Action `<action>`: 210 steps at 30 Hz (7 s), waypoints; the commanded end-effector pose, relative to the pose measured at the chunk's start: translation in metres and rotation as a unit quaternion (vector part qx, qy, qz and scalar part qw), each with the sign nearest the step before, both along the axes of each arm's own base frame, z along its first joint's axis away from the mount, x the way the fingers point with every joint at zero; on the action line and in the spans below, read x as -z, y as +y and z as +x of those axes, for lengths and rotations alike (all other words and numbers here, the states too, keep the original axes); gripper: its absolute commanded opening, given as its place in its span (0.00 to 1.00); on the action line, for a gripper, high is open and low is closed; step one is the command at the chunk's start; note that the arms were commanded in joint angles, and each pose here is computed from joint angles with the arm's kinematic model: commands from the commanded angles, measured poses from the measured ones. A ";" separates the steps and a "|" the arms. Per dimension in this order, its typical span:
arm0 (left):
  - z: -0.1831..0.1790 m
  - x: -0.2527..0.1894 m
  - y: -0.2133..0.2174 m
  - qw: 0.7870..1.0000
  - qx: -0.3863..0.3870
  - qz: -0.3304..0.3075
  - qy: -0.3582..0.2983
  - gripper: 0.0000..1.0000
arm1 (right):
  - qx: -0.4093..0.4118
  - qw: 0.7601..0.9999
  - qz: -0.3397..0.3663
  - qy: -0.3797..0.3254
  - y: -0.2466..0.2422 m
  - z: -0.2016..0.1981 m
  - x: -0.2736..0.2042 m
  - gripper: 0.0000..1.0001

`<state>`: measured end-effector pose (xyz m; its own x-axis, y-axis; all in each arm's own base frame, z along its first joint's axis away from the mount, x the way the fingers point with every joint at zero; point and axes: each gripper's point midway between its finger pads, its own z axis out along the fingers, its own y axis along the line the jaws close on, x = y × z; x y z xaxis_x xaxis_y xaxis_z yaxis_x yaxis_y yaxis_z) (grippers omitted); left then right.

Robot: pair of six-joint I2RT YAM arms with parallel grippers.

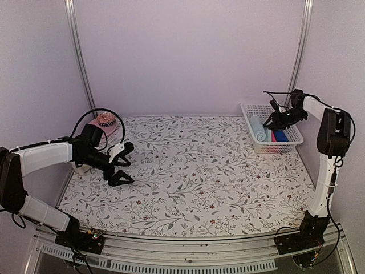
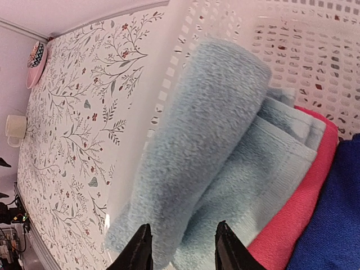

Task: Roll the towels
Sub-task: Place the towel in the bin, then adjust the towel in the bin.

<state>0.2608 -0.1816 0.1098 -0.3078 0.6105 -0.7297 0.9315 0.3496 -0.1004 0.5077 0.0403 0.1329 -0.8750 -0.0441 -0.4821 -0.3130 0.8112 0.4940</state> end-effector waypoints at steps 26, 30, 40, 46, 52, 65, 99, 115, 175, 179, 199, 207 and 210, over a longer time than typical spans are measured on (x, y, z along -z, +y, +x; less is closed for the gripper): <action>0.003 0.007 0.005 1.000 -0.010 0.007 0.005 0.97 | 0.064 0.956 -0.271 -0.088 0.065 0.011 -0.036 0.57; 0.003 0.008 0.006 1.000 -0.011 0.007 0.005 0.97 | 0.059 0.958 -0.268 -0.081 0.067 0.012 -0.028 0.57; 0.003 0.009 0.006 1.000 -0.011 0.008 0.006 0.97 | 0.043 0.970 -0.233 -0.062 0.070 0.014 -0.008 0.53; 0.003 0.010 0.006 1.000 -0.011 0.009 0.006 0.97 | 0.047 0.971 -0.229 -0.050 0.062 0.013 0.002 0.51; 0.003 0.011 0.006 1.000 -0.012 0.010 0.006 0.97 | 0.043 0.972 -0.228 -0.031 0.056 0.008 0.018 0.50; 0.005 0.013 0.007 1.000 -0.015 0.012 0.008 0.97 | 0.045 0.969 -0.245 0.008 0.032 0.000 0.050 0.50; 0.007 0.019 0.008 1.000 -0.021 0.017 0.016 0.97 | 0.043 0.950 -0.307 0.035 0.023 -0.008 0.062 0.27; 0.007 0.016 0.008 1.000 -0.020 0.014 0.012 0.97 | -0.004 0.991 -0.135 -0.024 0.046 -0.014 0.008 0.20; 0.008 0.020 0.008 0.999 -0.022 0.017 0.020 0.97 | -0.019 0.987 -0.125 -0.104 0.058 -0.020 -0.045 0.59; 0.008 0.020 0.008 0.999 -0.022 0.017 0.020 0.97 | -0.035 0.985 -0.106 -0.133 0.085 -0.013 -0.059 0.58; 0.007 0.020 0.008 1.000 -0.018 0.016 0.018 0.97 | 0.027 0.987 -0.132 -0.091 0.081 0.018 0.004 0.58; 0.007 0.021 0.008 0.999 -0.019 0.015 0.021 0.97 | 0.065 0.981 -0.161 -0.082 0.049 0.003 0.006 0.59; 0.008 0.020 0.008 0.999 -0.020 0.016 0.020 0.97 | 0.067 0.981 -0.167 -0.074 0.040 -0.002 0.012 0.59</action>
